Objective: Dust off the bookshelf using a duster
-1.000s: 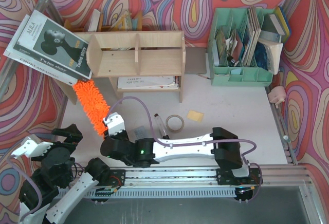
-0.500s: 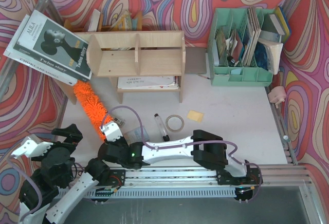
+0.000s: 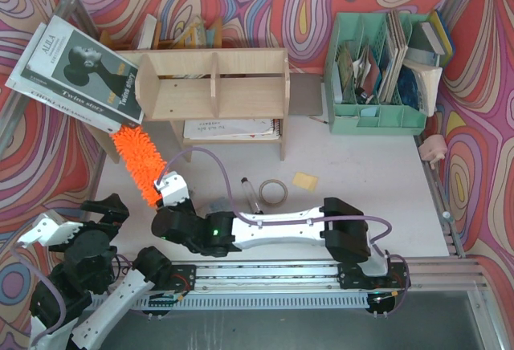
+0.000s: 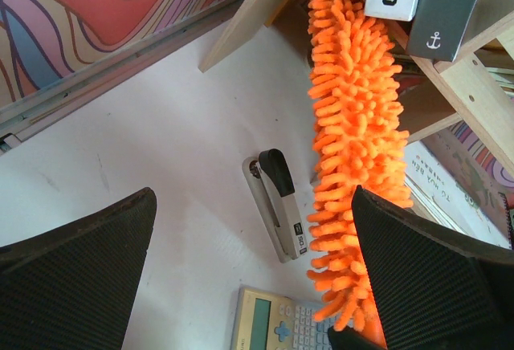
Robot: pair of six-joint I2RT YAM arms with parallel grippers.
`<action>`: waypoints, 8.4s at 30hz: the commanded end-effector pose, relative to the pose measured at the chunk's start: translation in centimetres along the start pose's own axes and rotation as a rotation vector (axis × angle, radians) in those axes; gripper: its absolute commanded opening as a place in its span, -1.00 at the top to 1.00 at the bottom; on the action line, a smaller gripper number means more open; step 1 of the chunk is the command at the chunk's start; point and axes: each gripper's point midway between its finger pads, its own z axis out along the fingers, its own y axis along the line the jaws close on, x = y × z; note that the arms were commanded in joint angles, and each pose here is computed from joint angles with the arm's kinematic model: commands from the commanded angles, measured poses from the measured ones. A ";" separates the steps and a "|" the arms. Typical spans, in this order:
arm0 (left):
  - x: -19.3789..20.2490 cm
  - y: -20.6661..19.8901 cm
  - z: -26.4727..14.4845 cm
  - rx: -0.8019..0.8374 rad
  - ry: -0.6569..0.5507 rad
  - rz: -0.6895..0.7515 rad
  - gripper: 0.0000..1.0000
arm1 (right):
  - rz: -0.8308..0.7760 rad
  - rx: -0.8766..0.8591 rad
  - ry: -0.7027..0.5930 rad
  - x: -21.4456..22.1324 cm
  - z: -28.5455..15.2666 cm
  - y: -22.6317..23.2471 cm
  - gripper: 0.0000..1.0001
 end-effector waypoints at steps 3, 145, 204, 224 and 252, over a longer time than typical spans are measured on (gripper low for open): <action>-0.1 0.6 0.1 -0.014 -0.017 -0.001 -0.97 | -0.002 0.013 0.076 4.8 2.2 0.3 1.00; -0.4 1.1 0.0 -0.035 -0.030 -0.018 -0.97 | -0.517 -0.322 -0.352 -12.6 -14.9 -0.6 1.00; -0.3 -6.9 -1.8 0.146 0.209 -0.027 -0.97 | -0.485 -0.284 -0.087 -1.3 -19.8 -16.4 1.00; 7.4 -11.8 -0.2 0.132 0.410 -0.095 -0.97 | -0.522 -0.300 -0.019 -0.2 -20.8 -17.3 1.00; 13.7 -8.9 1.8 0.040 0.418 -0.278 -0.83 | -0.514 -0.419 0.040 2.0 -19.5 -13.9 1.00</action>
